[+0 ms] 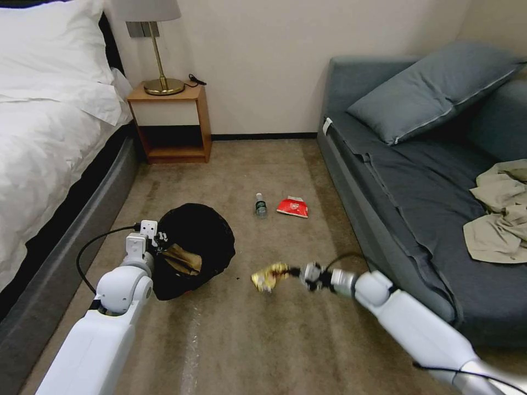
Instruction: Pick up the trash bin, then pick up the garbage on the floor and place it into the trash bin.
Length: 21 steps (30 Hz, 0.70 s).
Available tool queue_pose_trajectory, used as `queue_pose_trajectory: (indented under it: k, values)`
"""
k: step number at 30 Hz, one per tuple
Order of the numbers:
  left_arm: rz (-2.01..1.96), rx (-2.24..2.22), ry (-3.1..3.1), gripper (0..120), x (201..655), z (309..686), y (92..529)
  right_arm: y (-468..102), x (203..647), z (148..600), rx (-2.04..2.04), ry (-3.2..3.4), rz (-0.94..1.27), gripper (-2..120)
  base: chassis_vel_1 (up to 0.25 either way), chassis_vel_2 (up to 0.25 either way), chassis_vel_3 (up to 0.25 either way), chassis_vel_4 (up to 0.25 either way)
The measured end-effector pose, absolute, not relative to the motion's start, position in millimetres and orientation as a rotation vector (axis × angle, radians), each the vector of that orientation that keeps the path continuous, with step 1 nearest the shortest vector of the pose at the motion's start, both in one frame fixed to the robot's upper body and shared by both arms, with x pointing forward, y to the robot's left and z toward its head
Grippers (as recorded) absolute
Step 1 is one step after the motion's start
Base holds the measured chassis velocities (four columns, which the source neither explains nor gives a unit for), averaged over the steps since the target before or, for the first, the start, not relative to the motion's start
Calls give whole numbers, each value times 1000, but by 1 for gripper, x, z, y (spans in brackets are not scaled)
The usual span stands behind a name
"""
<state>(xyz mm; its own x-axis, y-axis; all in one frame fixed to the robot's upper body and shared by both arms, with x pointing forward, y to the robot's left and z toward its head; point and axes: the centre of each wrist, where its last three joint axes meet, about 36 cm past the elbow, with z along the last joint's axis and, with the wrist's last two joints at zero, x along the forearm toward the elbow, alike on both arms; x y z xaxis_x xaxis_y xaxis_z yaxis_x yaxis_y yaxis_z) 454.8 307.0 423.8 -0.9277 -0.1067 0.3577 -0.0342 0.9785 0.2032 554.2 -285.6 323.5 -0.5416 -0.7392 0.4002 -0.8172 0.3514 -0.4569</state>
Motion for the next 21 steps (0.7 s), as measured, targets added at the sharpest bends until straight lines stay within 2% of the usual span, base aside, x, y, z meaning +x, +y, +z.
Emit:
queue_pose_trajectory:
  k: [4,13,21]
  values:
    - [-266,85,-2758,4,453,423,304,-276,568,358,1448,-2548,940,0,0,0,0,0]
    - [-241,51,-2765,4,452,417,295,-239,573,399,1522,-2629,884,0,0,0,0,0]
    - [-213,5,-2770,4,452,411,281,-192,572,406,1613,-2660,778,0,0,0,0,0]
